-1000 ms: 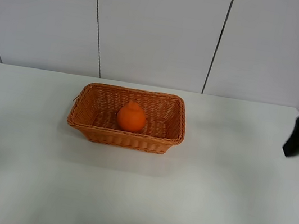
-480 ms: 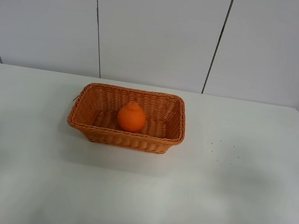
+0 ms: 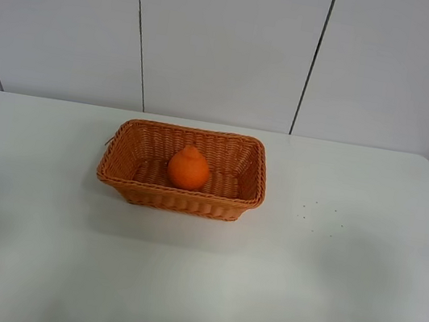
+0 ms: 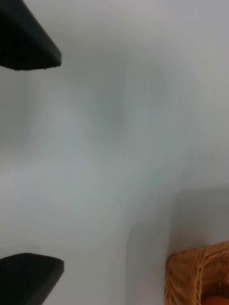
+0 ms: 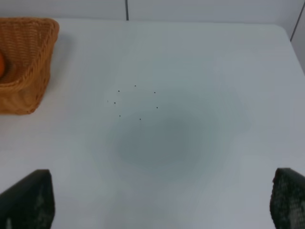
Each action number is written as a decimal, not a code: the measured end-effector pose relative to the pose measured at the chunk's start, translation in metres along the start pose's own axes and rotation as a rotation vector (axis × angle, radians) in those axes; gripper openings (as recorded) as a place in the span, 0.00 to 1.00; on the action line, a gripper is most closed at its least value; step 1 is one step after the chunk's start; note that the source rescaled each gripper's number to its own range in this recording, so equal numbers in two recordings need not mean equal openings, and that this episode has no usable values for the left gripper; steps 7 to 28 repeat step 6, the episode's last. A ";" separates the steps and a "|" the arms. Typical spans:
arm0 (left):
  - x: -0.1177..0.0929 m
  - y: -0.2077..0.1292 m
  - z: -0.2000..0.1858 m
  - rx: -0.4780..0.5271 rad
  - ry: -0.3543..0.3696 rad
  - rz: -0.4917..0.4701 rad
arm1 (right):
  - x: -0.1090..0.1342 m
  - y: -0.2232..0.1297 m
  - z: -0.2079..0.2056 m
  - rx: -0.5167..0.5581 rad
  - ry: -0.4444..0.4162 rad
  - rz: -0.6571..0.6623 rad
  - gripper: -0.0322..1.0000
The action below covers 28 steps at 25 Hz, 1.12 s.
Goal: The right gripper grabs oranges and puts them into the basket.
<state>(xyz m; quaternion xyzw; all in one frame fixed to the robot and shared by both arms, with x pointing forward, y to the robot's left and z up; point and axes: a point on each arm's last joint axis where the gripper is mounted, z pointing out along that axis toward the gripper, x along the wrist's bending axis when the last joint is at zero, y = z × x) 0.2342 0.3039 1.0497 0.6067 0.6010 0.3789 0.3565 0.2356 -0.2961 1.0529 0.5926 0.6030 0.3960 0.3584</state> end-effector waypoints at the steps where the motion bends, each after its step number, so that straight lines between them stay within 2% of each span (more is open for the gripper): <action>1: 0.000 0.000 0.000 0.000 0.000 0.000 | 0.000 0.000 0.000 0.000 0.000 0.000 1.00; 28: 0.000 0.000 0.000 0.000 0.001 0.000 | 0.000 0.000 0.000 0.000 -0.001 -0.001 1.00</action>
